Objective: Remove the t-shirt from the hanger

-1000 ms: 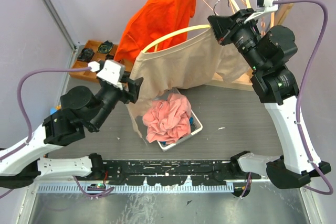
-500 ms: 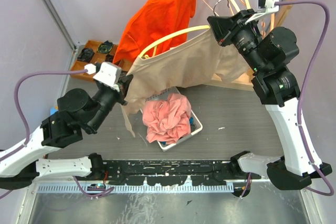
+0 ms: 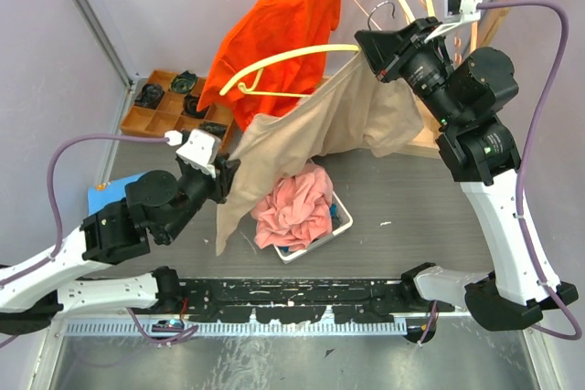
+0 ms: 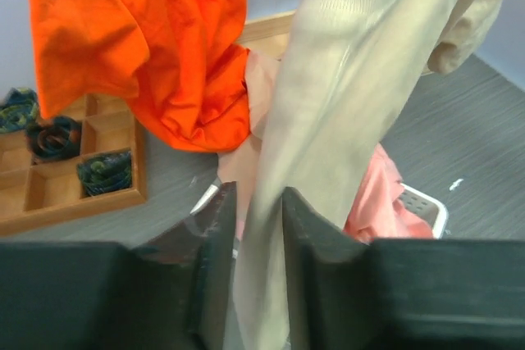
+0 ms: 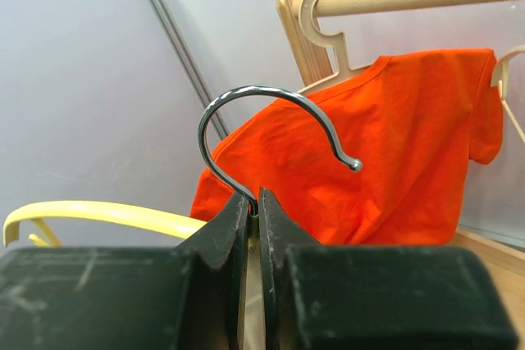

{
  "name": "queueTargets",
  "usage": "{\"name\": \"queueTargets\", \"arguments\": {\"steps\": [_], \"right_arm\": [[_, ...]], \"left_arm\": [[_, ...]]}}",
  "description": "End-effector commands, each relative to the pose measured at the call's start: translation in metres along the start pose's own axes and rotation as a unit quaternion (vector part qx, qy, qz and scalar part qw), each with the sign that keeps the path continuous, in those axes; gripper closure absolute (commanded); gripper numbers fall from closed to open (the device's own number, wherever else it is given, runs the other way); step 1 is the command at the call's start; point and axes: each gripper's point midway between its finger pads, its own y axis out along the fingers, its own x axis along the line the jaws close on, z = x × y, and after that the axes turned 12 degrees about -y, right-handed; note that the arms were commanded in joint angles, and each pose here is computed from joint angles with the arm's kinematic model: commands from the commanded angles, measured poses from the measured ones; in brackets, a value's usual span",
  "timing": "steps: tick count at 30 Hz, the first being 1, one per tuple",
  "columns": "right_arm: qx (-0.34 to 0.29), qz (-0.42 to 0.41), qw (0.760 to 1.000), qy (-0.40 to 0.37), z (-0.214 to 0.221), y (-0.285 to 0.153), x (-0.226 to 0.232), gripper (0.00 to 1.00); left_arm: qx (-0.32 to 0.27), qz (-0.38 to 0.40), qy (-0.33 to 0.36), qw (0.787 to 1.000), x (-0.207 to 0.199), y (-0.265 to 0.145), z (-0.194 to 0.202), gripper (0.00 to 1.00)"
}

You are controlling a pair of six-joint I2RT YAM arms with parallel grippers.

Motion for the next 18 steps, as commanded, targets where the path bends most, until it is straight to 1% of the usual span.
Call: {"name": "queueTargets", "arguments": {"steps": [1,2,3,4,6,10,11,12,13,16,18], "right_arm": [[-0.117,-0.01,0.993,-0.028,-0.07,-0.012,0.009,0.99],[-0.114,-0.011,0.993,-0.03,-0.069,-0.012,0.009,0.99],[-0.112,-0.011,0.993,-0.031,-0.069,-0.012,0.009,0.99],[-0.11,-0.009,0.993,-0.034,-0.068,-0.012,0.009,0.99],[-0.105,-0.005,0.994,-0.039,-0.067,-0.012,0.007,1.0],[-0.093,-0.001,0.995,-0.046,-0.061,-0.013,0.005,1.0],[-0.088,-0.001,0.995,-0.048,-0.058,-0.012,0.004,1.0],[-0.085,-0.001,0.995,-0.051,-0.056,-0.012,0.003,0.99],[-0.084,-0.003,0.995,-0.053,-0.055,-0.013,0.004,0.99],[-0.076,-0.005,0.995,-0.059,-0.051,-0.012,0.004,0.99],[-0.072,-0.008,0.995,-0.062,-0.05,-0.012,0.005,0.99]], "left_arm": [[-0.015,0.011,-0.011,1.0,-0.005,-0.005,-0.026,0.53],[-0.022,0.02,-0.014,0.999,-0.009,-0.006,-0.035,0.47],[-0.028,0.033,-0.016,0.999,-0.013,-0.008,-0.043,0.38],[-0.036,0.046,-0.018,0.998,-0.017,-0.011,-0.053,0.32],[-0.051,0.063,-0.022,0.997,-0.021,-0.017,-0.07,0.24],[-0.081,0.082,-0.024,0.993,-0.021,-0.028,-0.095,0.14],[-0.088,0.089,-0.019,0.992,-0.023,-0.031,-0.101,0.13],[-0.093,0.094,-0.015,0.991,-0.024,-0.032,-0.106,0.08],[-0.096,0.1,-0.008,0.99,-0.026,-0.033,-0.11,0.05],[-0.091,0.109,0.02,0.99,-0.033,-0.032,-0.122,0.01],[-0.077,0.118,0.044,0.989,-0.042,-0.028,-0.126,0.0]]}}
